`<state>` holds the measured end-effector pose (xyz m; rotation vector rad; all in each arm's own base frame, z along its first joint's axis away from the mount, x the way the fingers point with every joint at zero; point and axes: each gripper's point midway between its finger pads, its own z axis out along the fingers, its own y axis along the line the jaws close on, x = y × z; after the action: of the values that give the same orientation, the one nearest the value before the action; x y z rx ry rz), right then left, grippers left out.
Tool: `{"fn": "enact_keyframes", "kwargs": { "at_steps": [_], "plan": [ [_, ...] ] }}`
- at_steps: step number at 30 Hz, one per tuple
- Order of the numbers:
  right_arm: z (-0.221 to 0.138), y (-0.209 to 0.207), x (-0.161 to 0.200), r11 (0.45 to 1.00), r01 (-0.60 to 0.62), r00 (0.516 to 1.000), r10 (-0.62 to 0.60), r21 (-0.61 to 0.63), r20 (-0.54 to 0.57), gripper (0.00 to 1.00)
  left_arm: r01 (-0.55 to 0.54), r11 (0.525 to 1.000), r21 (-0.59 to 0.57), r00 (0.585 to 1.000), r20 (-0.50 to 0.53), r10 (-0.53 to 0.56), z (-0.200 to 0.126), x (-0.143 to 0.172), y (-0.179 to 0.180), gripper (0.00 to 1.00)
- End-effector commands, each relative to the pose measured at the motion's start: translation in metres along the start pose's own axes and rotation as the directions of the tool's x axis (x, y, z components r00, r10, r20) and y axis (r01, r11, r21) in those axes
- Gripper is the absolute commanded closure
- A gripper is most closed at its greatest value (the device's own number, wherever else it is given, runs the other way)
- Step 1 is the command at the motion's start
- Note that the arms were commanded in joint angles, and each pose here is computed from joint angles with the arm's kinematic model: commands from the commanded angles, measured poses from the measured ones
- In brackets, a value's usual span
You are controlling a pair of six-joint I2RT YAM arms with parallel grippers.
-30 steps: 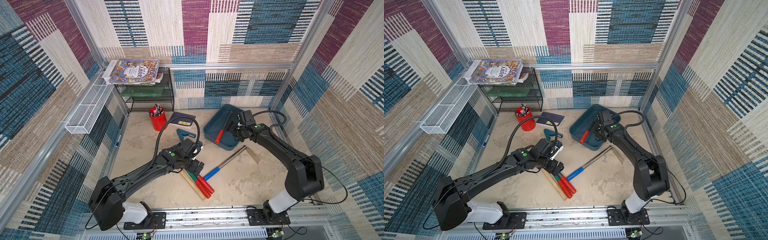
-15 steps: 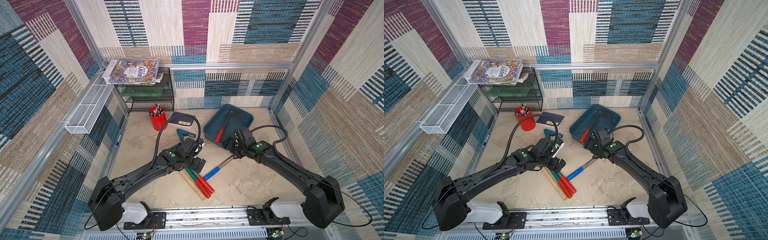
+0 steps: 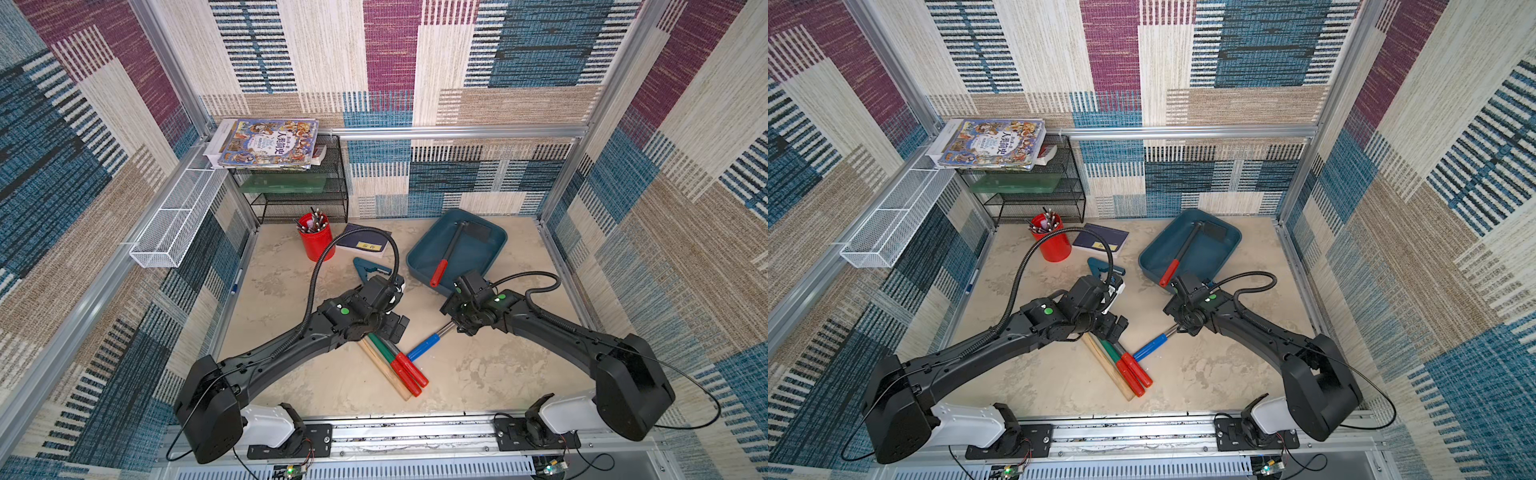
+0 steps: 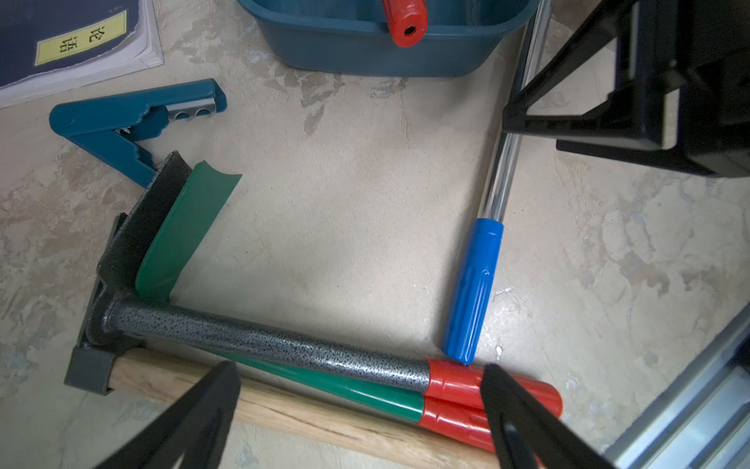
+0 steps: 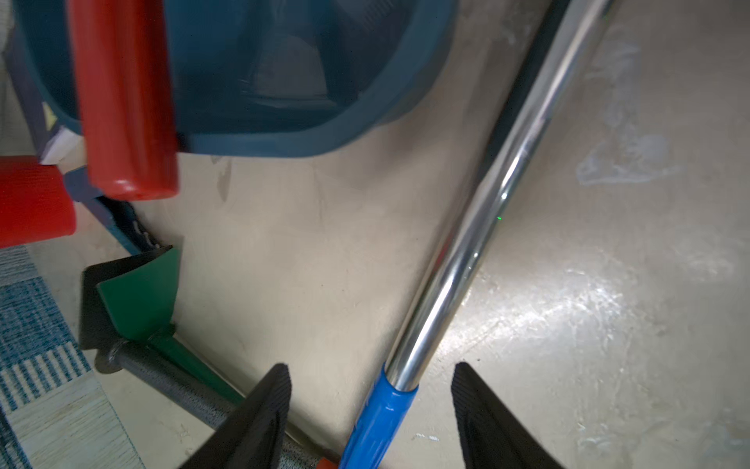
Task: Put the small hoe into the storage box
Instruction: Pick up the hoe from the center of the board.
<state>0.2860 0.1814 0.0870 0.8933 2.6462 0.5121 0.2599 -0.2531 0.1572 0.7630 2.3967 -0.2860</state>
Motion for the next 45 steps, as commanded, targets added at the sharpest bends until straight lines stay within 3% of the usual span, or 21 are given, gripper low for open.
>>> {"fn": "enact_keyframes", "kwargs": {
  "at_steps": [1,19,39,45],
  "plan": [
    [0.004,-0.008,-0.002,0.996,-0.048,0.999,0.048,0.072,0.010,0.32,0.023,1.000,-0.012,1.000,-0.004,-0.023,0.000,0.002,0.002,0.04],
    [0.030,-0.022,0.000,0.987,-0.075,0.996,0.080,0.141,-0.029,0.36,0.015,1.000,-0.025,0.999,-0.031,-0.016,0.001,0.009,0.005,0.04],
    [0.058,-0.026,-0.002,0.973,-0.052,0.995,0.069,0.224,-0.069,0.47,0.001,0.999,-0.040,0.999,-0.048,-0.003,0.003,0.017,0.008,0.05],
    [0.064,-0.031,0.002,0.969,-0.051,0.993,0.076,0.241,-0.094,0.62,0.001,0.999,-0.048,0.999,-0.047,-0.003,0.002,0.019,0.010,0.04]
  ]
}}
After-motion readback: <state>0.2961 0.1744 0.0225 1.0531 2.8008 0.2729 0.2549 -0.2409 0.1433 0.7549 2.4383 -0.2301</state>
